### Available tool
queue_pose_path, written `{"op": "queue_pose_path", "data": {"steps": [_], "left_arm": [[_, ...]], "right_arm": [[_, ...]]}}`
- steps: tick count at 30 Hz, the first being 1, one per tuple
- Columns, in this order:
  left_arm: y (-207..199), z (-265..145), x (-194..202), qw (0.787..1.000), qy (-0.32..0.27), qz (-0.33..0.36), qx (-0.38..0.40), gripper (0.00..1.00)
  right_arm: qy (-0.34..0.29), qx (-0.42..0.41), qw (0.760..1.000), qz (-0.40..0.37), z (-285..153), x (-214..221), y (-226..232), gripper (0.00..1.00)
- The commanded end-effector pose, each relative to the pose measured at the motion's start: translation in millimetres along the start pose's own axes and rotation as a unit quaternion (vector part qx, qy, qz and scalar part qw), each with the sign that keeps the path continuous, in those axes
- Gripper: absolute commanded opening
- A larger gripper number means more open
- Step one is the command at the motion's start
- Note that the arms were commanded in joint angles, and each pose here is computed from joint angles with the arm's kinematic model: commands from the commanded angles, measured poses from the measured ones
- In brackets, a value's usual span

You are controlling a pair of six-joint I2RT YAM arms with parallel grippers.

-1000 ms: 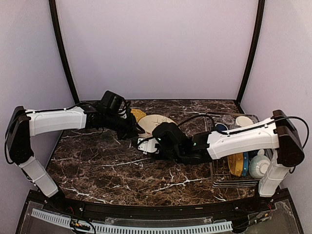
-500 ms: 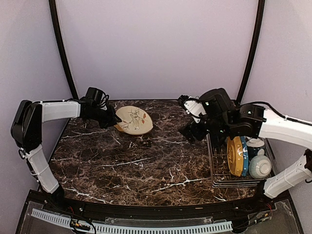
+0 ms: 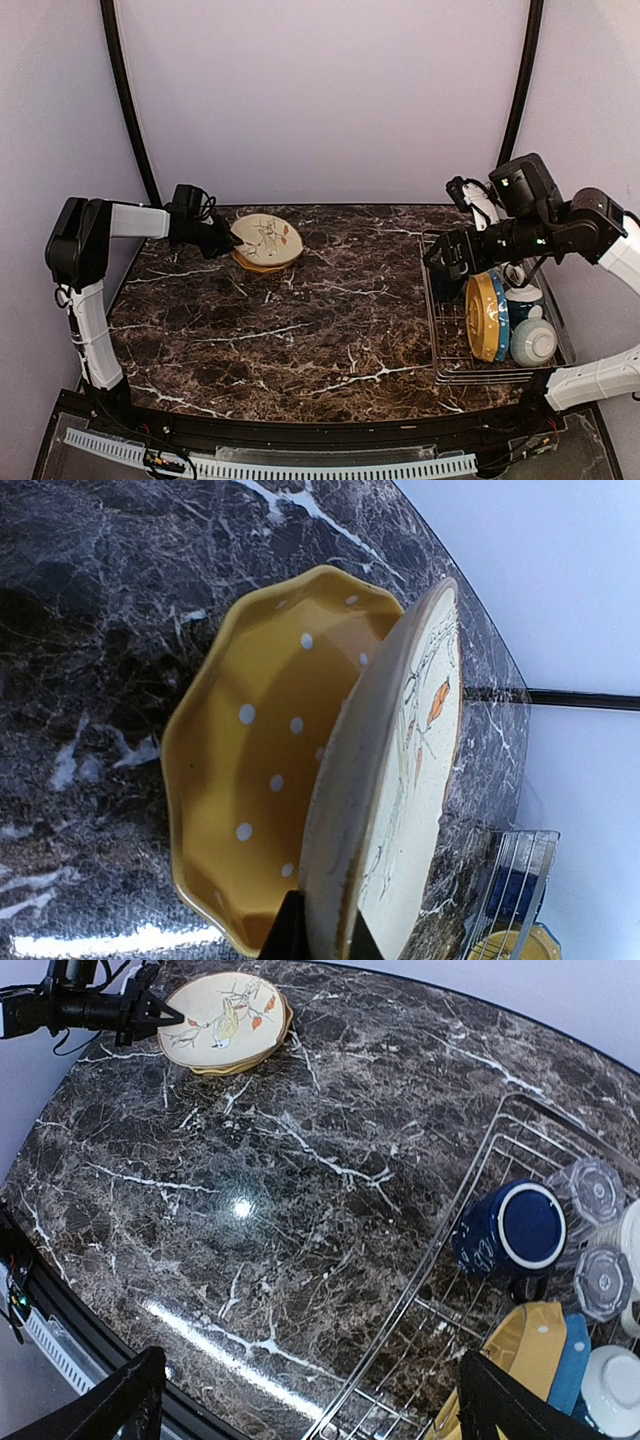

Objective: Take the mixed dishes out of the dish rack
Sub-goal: Place the plate with another plate.

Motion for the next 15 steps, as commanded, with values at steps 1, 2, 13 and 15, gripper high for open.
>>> {"op": "queue_pose_path", "data": {"steps": [1,2,13,15], "left_arm": [[-30.5,-7.0,-24.7,0.996,-0.027,0.027,0.079,0.01],[-30.4,-5.3,-25.0,0.996,-0.025,0.024,0.079,0.01],[-4.8,0.9,-16.0,0.999,0.001,0.035,-0.013,0.37],[-2.3,-0.1,-14.2,0.999,0.004,0.040,-0.028,0.42]], "right_arm": [[0.042,0.005,0.998,0.050,-15.5,16.6,-8.1,0.99],[0.043,0.009,0.998,0.054,-18.2,18.1,-9.7,0.99],[0.108,0.000,0.987,0.117,-29.5,38.9,-11.2,0.97],[0.116,0.009,0.985,0.131,-30.5,41.4,-12.6,0.96]]}}
Point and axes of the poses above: each gripper's point midway between its finger pads, its own z axis out along the fingers, its own y axis along the line the jaws close on, x = y × z, the point moved 8 cm from there along -z, back along the fingers
